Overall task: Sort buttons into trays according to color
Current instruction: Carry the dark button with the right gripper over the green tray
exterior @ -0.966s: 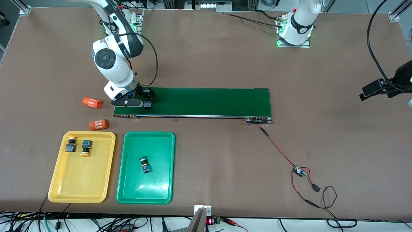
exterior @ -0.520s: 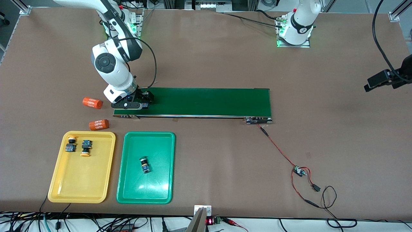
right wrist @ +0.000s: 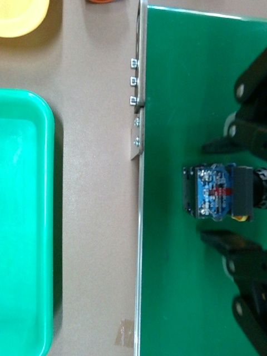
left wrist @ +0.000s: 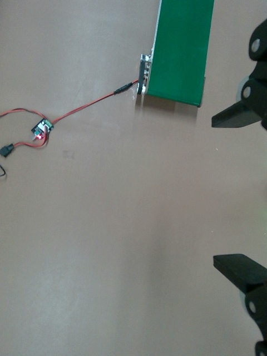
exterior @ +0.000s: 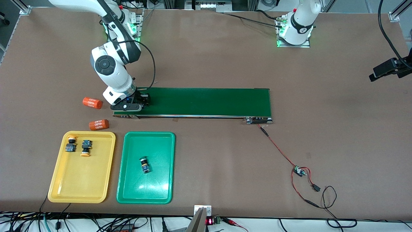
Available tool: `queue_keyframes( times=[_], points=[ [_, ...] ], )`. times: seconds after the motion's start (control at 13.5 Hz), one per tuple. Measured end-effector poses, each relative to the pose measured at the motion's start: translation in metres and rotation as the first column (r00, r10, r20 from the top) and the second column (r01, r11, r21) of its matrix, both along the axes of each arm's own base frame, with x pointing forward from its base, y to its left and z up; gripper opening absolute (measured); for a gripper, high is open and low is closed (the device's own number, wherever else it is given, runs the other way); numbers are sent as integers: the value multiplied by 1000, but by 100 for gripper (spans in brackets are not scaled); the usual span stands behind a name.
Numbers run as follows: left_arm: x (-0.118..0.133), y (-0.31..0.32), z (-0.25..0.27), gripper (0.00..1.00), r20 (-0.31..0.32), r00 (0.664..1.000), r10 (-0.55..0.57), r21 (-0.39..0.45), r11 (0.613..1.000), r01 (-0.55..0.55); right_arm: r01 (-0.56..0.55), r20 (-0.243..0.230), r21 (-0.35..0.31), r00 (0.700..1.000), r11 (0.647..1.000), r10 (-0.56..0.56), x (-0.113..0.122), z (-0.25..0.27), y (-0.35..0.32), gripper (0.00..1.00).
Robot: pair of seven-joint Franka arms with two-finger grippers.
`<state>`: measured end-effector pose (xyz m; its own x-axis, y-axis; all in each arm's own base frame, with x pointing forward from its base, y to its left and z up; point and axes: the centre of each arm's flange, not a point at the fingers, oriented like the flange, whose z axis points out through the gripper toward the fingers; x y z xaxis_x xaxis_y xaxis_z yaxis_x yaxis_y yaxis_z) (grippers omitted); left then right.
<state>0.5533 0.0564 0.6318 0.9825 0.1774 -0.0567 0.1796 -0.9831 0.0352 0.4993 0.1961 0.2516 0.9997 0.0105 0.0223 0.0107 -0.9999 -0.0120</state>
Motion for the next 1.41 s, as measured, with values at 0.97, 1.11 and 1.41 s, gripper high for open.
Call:
queue_keyframes(
  times=[0.97, 1.11, 1.41],
  points=[
    [1, 46, -12, 100, -9, 997, 82, 0, 997, -82, -6, 53, -74, 999, 997, 10, 98, 160, -26, 41],
    [0, 45, 3, 100, 21, 997, 80, 3, 997, -80, -38, 108, -57, 993, 998, 44, 116, 186, -31, 41],
    [5, 28, 9, 100, 33, 998, 55, -27, 998, -54, -55, 204, 25, 978, 998, 49, 165, 177, -31, 41]
  ],
)
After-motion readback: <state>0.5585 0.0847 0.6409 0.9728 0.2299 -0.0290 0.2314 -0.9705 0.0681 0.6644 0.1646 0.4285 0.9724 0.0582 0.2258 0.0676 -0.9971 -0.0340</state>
